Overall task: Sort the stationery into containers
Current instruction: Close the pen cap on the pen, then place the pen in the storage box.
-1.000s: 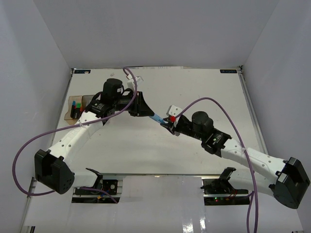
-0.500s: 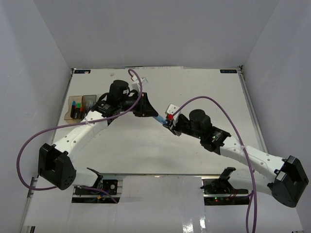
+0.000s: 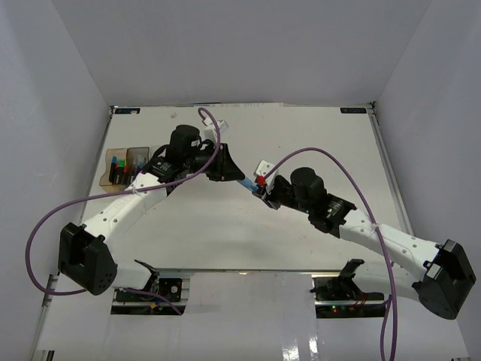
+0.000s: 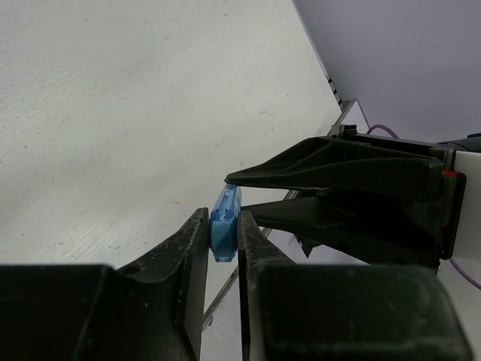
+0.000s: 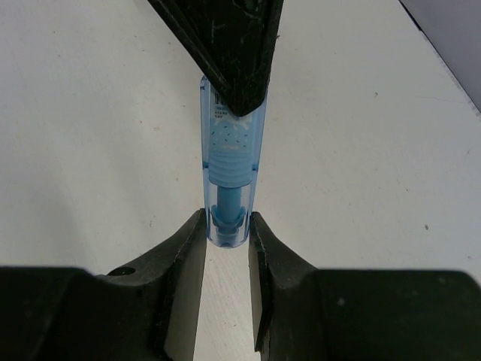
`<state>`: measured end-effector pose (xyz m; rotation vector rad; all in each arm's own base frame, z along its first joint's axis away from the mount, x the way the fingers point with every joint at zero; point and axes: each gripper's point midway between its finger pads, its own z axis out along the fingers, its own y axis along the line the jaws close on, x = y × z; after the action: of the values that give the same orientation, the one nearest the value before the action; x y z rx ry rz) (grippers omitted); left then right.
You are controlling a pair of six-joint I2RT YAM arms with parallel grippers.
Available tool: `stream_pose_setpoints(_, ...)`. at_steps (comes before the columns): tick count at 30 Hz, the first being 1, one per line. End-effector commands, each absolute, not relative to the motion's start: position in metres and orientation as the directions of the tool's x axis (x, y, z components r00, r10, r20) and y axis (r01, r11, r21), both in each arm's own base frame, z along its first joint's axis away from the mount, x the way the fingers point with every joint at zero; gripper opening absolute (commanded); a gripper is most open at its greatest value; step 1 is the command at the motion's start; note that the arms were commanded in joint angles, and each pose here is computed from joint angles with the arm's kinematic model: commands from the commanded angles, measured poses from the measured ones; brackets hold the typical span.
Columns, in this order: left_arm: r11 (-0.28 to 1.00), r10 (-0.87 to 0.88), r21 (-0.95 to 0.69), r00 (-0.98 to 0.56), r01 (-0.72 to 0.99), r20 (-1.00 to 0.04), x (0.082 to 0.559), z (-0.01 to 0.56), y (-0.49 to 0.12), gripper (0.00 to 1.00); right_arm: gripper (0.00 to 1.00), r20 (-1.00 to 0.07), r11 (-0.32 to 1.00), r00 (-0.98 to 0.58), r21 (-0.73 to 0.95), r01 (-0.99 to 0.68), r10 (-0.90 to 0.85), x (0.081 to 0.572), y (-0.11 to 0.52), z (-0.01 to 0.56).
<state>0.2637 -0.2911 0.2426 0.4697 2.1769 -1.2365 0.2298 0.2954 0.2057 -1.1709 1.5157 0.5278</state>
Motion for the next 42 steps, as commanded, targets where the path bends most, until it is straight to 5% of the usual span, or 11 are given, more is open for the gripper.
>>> stream_pose_setpoints(1, 0.489, 0.081, -0.651, -0.774, 0.58, -0.628, 0.244, 0.243, -0.3, 0.14, 0.16, -0.935, 0.422, 0.341, -0.349, -0.837, -0.097, 0.226, 0.322, 0.317)
stream_pose_setpoints(9, 0.484, 0.07, -0.63, -0.744, 0.608, -0.665, 0.252, 0.263, -0.301, 0.12, 0.4, -0.944, 0.431, 0.301, -0.329, -0.84, -0.133, 0.224, 0.313, 0.291)
stream_pose_setpoints(21, 0.672, -0.035, -0.523, -0.683, 0.525, -0.73, 0.29, 0.26, -0.26, 0.08, 0.98, -0.955, 0.439, 0.227, -0.289, -0.851, -0.189, 0.215, 0.296, 0.26)
stream_pose_setpoints(31, 0.933, -0.286, -0.35, -0.423, 0.081, -0.86, 0.346, 0.245, -0.113, 0.07, 0.9, -0.975, 0.463, 0.106, -0.187, -0.867, -0.196, 0.201, 0.28, 0.231)
stream_pose_setpoints(37, 0.909, -0.406, -0.366, -0.224, -0.197, -0.886, 0.348, 0.225, -0.028, 0.09, 0.9, -0.978, 0.455, 0.06, -0.147, -0.878, -0.199, 0.195, 0.278, 0.213)
stream_pose_setpoints(42, 0.85, -0.502, -0.459, -0.131, -0.258, -0.855, 0.363, 0.218, -0.001, 0.11, 0.9, -0.981, 0.455, 0.062, -0.14, -0.879, -0.183, 0.191, 0.275, 0.214)
